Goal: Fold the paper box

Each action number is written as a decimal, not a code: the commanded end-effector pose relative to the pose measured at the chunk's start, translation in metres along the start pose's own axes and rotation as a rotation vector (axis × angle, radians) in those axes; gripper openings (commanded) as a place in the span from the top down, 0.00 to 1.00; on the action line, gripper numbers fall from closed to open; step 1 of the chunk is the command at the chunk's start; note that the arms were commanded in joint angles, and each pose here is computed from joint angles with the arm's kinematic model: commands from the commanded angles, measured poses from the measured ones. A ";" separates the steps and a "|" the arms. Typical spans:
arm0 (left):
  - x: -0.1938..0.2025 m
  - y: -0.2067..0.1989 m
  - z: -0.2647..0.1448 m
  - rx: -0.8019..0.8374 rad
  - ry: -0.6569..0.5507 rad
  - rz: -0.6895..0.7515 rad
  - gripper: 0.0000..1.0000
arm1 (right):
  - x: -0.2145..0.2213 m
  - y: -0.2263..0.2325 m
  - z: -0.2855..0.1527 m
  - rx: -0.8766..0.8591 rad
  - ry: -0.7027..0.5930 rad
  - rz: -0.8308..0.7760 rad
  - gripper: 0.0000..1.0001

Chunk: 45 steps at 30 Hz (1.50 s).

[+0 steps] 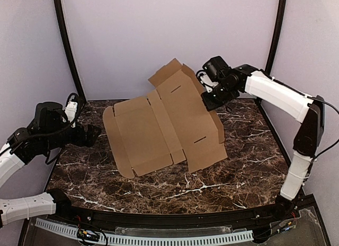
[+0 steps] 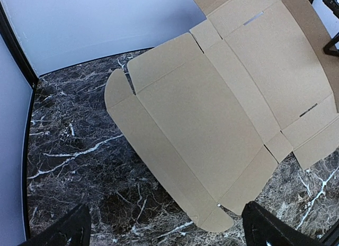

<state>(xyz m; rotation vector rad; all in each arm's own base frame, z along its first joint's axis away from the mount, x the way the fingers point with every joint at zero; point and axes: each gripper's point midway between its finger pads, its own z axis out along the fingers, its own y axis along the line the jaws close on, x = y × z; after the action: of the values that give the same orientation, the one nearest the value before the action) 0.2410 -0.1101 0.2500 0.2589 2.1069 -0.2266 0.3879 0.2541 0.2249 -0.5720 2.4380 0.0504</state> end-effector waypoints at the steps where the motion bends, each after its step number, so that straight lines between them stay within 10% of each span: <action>1: 0.011 -0.001 0.003 0.003 0.038 0.005 0.00 | -0.009 -0.009 0.004 0.248 0.052 -0.256 1.00; 18: 0.010 -0.001 0.002 0.004 0.031 0.000 0.00 | -0.063 0.057 0.010 0.411 -0.093 -0.850 1.00; 32: -0.016 -0.026 -0.005 0.135 -0.010 -0.064 0.00 | -0.056 0.111 0.002 0.466 -0.196 -1.037 1.00; 38: -0.057 -0.061 -0.020 0.328 -0.080 -0.132 0.18 | -0.052 0.126 -0.008 0.496 -0.258 -1.077 1.00; 45: -0.075 -0.086 -0.014 0.450 -0.084 -0.198 0.72 | -0.048 0.141 -0.016 0.504 -0.284 -1.094 1.00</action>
<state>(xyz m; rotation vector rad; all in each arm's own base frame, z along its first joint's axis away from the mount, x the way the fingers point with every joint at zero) 0.2449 -0.1767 0.3141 0.2896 2.0046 -0.6867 0.3602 0.3929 0.2276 -1.5162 1.5367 -0.8404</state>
